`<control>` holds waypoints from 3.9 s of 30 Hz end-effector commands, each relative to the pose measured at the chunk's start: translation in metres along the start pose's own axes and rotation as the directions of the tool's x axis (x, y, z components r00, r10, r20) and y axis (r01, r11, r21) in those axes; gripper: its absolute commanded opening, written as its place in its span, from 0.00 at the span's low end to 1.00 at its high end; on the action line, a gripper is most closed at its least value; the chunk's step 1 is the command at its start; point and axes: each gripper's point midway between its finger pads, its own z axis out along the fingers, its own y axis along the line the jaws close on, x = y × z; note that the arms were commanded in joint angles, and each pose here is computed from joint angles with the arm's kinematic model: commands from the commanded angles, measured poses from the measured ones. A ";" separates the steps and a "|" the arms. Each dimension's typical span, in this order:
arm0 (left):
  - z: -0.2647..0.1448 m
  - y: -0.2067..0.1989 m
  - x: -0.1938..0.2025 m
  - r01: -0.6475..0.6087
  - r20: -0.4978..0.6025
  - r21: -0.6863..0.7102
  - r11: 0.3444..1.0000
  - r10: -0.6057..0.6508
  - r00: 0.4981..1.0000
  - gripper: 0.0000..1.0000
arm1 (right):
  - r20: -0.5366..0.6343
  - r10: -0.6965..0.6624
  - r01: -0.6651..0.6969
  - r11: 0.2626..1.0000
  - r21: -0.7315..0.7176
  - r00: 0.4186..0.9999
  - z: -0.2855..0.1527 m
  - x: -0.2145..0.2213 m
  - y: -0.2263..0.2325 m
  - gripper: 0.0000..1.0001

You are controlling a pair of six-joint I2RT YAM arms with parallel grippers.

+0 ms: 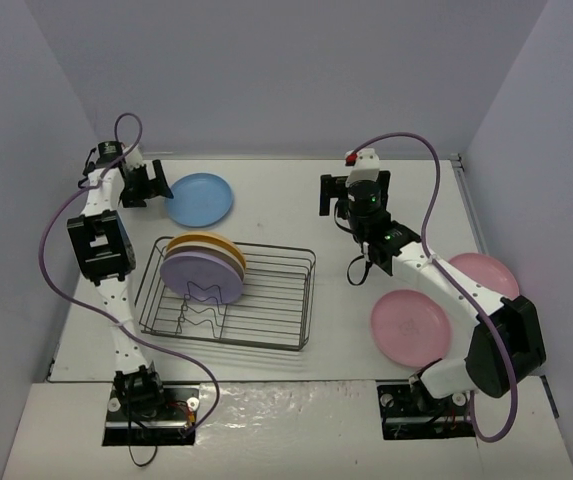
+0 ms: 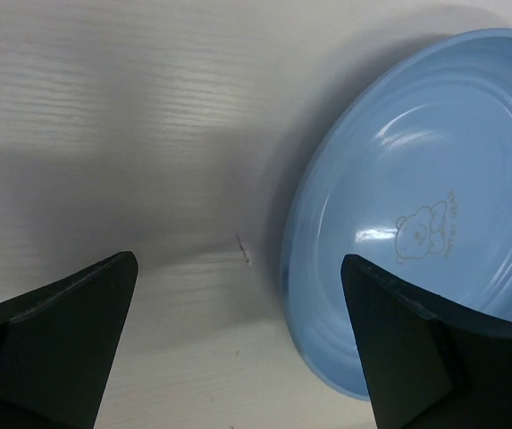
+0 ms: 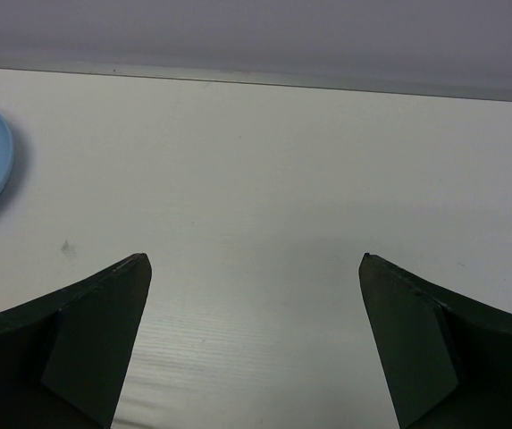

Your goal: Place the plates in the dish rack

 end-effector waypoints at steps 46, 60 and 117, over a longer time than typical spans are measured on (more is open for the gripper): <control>-0.345 -0.153 -0.108 -0.198 0.790 -0.244 0.949 0.313 0.526 0.00 | 0.275 0.047 -0.004 0.988 -0.153 0.960 -0.080 -0.071 -0.005 1.00; -0.321 -0.105 -0.077 -0.033 0.702 -0.299 0.954 0.243 0.669 0.00 | 0.236 0.033 0.009 0.985 -0.175 0.971 -0.071 -0.059 0.004 1.00; -0.057 0.131 0.042 0.747 0.425 -0.371 0.552 -0.614 0.665 0.00 | 0.146 -0.034 0.048 0.994 -0.095 0.989 -0.061 -0.022 -0.010 1.00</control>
